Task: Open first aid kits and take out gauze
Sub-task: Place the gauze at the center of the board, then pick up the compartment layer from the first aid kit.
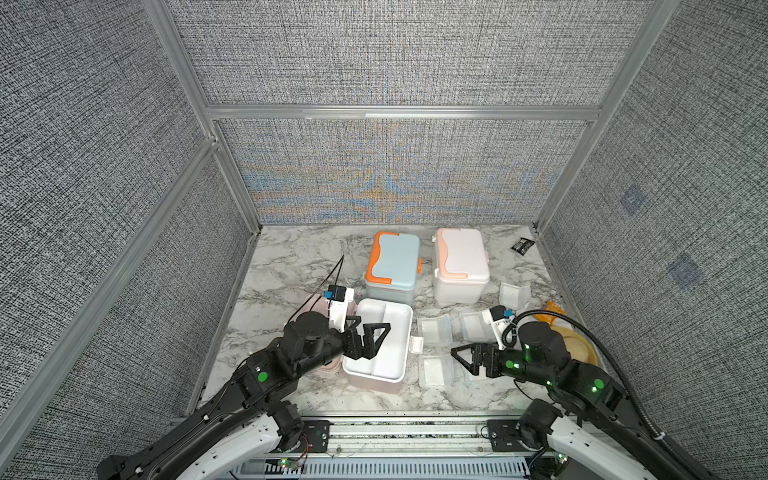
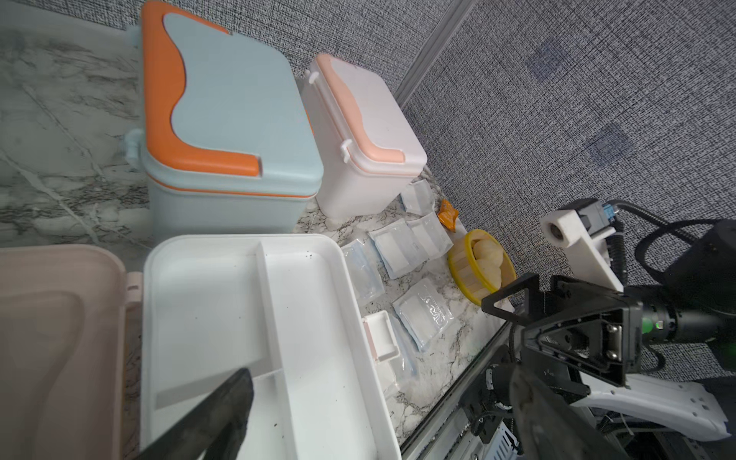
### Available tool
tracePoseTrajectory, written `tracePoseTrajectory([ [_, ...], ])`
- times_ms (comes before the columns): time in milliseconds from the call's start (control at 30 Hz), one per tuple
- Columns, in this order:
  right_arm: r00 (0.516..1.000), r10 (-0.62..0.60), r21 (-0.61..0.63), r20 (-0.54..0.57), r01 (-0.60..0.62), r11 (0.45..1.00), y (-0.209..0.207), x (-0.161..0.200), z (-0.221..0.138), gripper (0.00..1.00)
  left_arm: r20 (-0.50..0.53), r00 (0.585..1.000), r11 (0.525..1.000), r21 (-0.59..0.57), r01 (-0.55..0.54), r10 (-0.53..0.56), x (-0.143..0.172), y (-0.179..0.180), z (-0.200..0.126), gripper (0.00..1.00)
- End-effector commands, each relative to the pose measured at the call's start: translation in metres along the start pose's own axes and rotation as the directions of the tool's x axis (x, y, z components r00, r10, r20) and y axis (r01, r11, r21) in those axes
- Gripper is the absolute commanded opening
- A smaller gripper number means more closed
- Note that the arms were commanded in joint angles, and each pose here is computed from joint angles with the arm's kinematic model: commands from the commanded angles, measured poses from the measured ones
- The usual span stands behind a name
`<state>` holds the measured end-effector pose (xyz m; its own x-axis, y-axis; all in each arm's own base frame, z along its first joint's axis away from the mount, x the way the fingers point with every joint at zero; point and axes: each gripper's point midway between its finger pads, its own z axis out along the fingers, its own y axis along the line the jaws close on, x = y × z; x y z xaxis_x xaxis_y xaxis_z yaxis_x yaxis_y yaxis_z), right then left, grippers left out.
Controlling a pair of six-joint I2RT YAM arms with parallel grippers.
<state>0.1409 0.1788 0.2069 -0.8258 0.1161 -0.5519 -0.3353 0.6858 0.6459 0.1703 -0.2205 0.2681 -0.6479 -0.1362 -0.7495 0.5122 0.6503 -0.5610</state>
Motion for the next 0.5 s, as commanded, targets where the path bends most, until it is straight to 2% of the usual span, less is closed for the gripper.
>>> tracePoseTrajectory([
  [0,1.000,0.000,-0.033,0.011,0.001,0.999,0.005,0.000,-0.003,0.93,0.029,1.000,0.999,-0.040,-0.011,0.012,-0.003,0.008,-0.007,1.00],
  [300,1.000,-0.002,-0.042,-0.013,0.001,0.999,0.008,-0.002,0.009,0.95,-0.048,0.999,0.997,-0.079,-0.006,0.002,0.012,0.016,-0.002,1.00],
  [467,1.000,0.002,-0.060,-0.027,-0.004,0.998,0.016,-0.009,0.021,0.95,-0.103,0.995,0.990,-0.141,-0.014,0.000,0.022,0.028,0.005,1.00],
])
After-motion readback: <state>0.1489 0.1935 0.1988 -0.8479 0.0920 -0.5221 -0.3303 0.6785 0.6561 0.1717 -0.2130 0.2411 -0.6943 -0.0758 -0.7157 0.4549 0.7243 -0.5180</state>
